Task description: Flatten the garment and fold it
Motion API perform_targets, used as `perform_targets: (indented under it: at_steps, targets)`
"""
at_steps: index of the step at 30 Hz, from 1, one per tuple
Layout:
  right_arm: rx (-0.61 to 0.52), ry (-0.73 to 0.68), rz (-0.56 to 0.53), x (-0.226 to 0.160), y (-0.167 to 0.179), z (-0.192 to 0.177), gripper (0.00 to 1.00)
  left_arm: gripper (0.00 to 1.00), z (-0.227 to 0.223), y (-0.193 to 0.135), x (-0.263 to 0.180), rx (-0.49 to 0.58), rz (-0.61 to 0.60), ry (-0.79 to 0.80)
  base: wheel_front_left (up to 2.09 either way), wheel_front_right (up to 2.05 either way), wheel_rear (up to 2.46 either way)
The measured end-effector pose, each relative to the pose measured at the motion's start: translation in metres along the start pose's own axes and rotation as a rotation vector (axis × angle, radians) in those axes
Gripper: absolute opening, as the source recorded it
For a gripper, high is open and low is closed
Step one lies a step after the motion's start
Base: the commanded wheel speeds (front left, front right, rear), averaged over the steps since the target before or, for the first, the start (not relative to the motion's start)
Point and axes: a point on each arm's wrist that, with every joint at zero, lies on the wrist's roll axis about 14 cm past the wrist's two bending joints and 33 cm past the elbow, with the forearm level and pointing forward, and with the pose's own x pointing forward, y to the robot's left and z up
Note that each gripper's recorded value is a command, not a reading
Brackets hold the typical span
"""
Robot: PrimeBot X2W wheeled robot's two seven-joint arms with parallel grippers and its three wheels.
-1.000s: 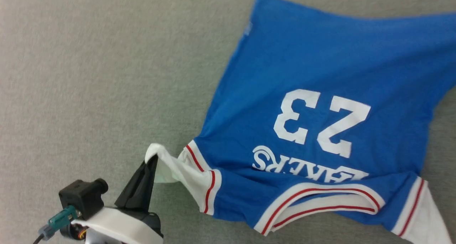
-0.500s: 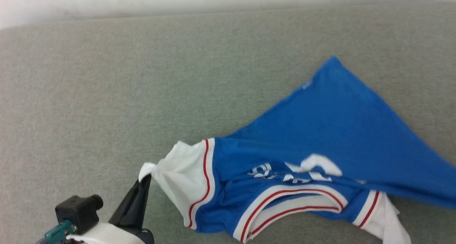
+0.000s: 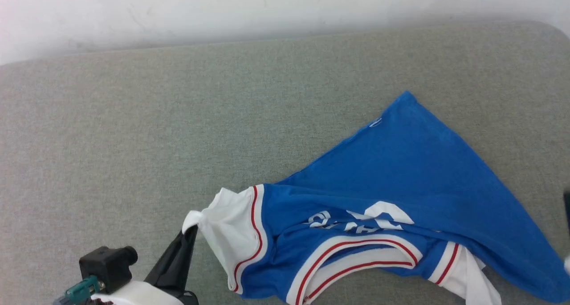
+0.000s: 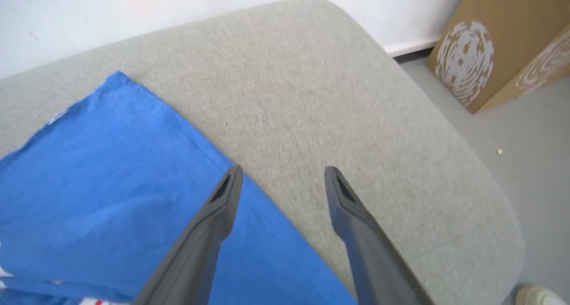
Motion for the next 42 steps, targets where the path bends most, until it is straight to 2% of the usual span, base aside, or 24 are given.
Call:
perform_targets:
  at_steps: [5, 8, 10, 18, 23, 31, 32, 33, 35, 36, 42]
  targets:
    - [-0.131, -0.132, 0.180, 0.023, 0.058, 0.074, 1.00, 0.00, -0.004, 0.002, 0.002, -0.009, 0.008, 0.013, 0.00, 0.00, 0.00]
    - [-0.198, -0.137, 0.258, 0.041, 0.090, 0.095, 1.00, 0.00, -0.008, 0.004, 0.004, -0.018, 0.014, 0.023, 0.00, 0.00, 0.00]
    - [-0.286, -0.110, 0.285, 0.056, 0.107, 0.098, 1.00, 0.00, -0.007, 0.005, 0.007, -0.015, 0.014, 0.020, 0.00, 0.00, 0.00]
    - [-0.427, 0.125, 0.358, 0.119, 0.155, 0.046, 1.00, 0.00, -0.014, 0.012, 0.021, -0.041, 0.033, 0.027, 0.00, 0.00, 0.00]
    - [-0.463, 0.189, 0.399, 0.149, 0.180, 0.021, 1.00, 0.00, -0.022, 0.019, 0.028, -0.058, 0.058, 0.040, 0.00, 0.00, 0.00]
    - [-0.461, 0.312, 0.431, 0.181, 0.197, -0.025, 1.00, 0.00, -0.034, 0.038, 0.033, -0.060, 0.120, 0.068, 0.00, 0.00, 0.00]
    - [-0.444, 0.317, 0.434, 0.184, 0.199, -0.026, 0.96, 0.00, -0.035, 0.040, 0.032, -0.061, 0.128, 0.070, 0.00, 0.00, 0.00]
    - [-0.431, 0.329, 0.435, 0.187, 0.200, -0.028, 0.79, 0.00, -0.037, 0.042, 0.032, -0.062, 0.136, 0.073, 0.00, 0.00, 0.00]
    - [-0.423, 0.356, 0.440, 0.188, 0.201, -0.033, 0.17, 0.00, -0.039, 0.046, 0.031, -0.062, 0.147, 0.079, 0.00, 0.00, 0.00]
    - [-0.419, 0.366, 0.440, 0.187, 0.201, -0.034, 0.00, 0.00, -0.039, 0.046, 0.031, -0.061, 0.149, 0.079, 0.00, 0.00, 0.00]
    - [-0.375, 0.360, 0.408, 0.181, 0.190, -0.027, 0.00, 0.00, -0.031, 0.046, 0.030, -0.045, 0.138, 0.058, 0.00, 0.00, 0.00]
